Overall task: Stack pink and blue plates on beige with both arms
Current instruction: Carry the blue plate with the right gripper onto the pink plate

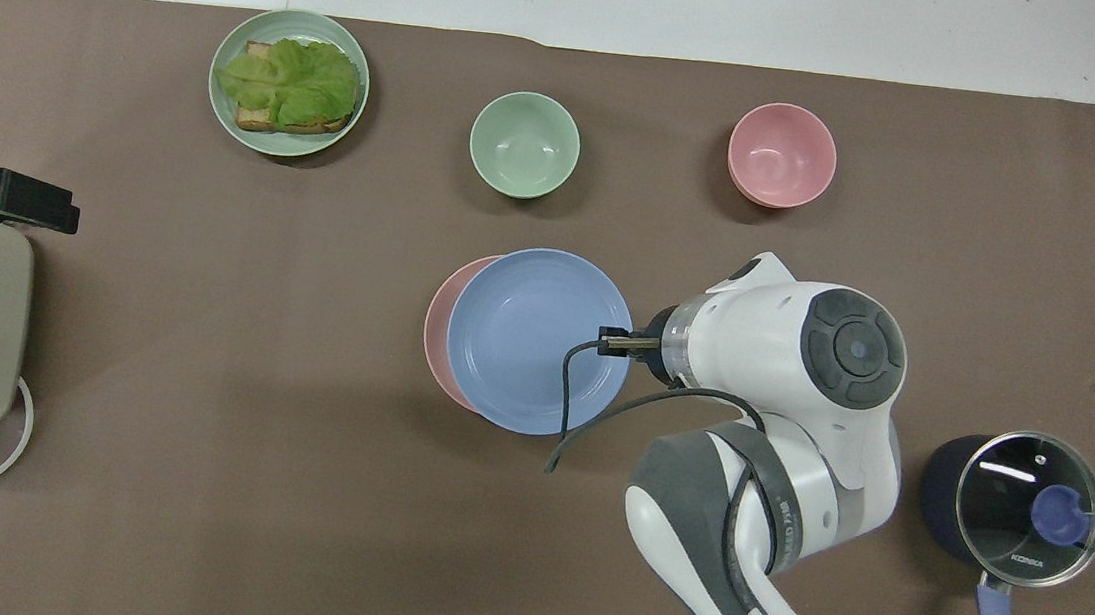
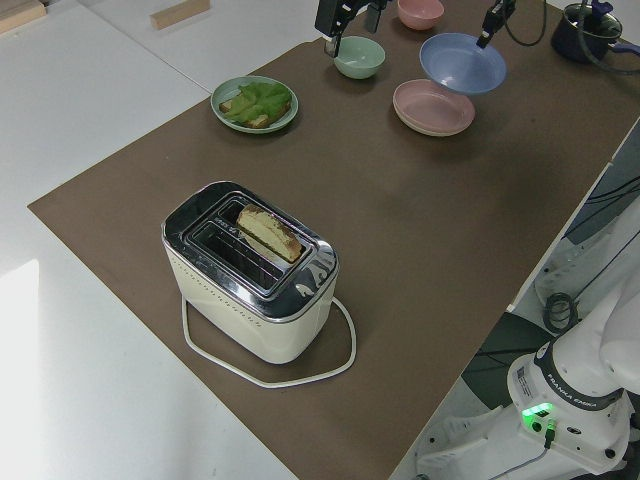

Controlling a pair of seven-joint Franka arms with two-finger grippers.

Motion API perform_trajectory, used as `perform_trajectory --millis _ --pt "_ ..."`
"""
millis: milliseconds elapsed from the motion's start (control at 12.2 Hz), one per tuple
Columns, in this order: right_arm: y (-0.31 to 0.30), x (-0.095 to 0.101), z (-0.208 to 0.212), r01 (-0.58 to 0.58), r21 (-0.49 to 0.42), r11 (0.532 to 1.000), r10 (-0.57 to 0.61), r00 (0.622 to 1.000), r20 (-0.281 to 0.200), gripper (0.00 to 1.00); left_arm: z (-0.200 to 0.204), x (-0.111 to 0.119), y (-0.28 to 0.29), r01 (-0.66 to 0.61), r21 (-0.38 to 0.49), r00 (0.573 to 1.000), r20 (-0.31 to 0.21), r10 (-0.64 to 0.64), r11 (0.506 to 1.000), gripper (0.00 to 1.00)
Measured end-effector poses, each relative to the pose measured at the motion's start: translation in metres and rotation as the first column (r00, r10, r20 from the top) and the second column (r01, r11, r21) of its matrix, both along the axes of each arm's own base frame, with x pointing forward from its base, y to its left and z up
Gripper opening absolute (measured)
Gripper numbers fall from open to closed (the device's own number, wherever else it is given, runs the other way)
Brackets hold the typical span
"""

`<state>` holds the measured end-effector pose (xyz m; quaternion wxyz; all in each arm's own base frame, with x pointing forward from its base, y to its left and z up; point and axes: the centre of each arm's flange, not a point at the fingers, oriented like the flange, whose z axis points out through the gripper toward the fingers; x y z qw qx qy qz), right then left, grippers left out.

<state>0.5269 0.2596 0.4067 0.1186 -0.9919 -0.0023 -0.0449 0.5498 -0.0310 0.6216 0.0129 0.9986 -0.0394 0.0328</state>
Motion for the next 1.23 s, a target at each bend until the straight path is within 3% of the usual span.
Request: perform_trajectory --millis 328,1231 --pt "0.002 0.011 -0.027 0.014 0.016 1.0 -0.014 1.0 0.012 0.04 0.0 0.0 0.0 0.0 0.0 1.0 0.0 0.0 1.0 1.0" --pt "0.034 0.002 -0.061 -0.036 0.016 0.999 0.036 0.999 -0.003 0.04 0.0 0.0 0.0 0.0 0.0 1.0 0.0 0.0 1.0 1.0"
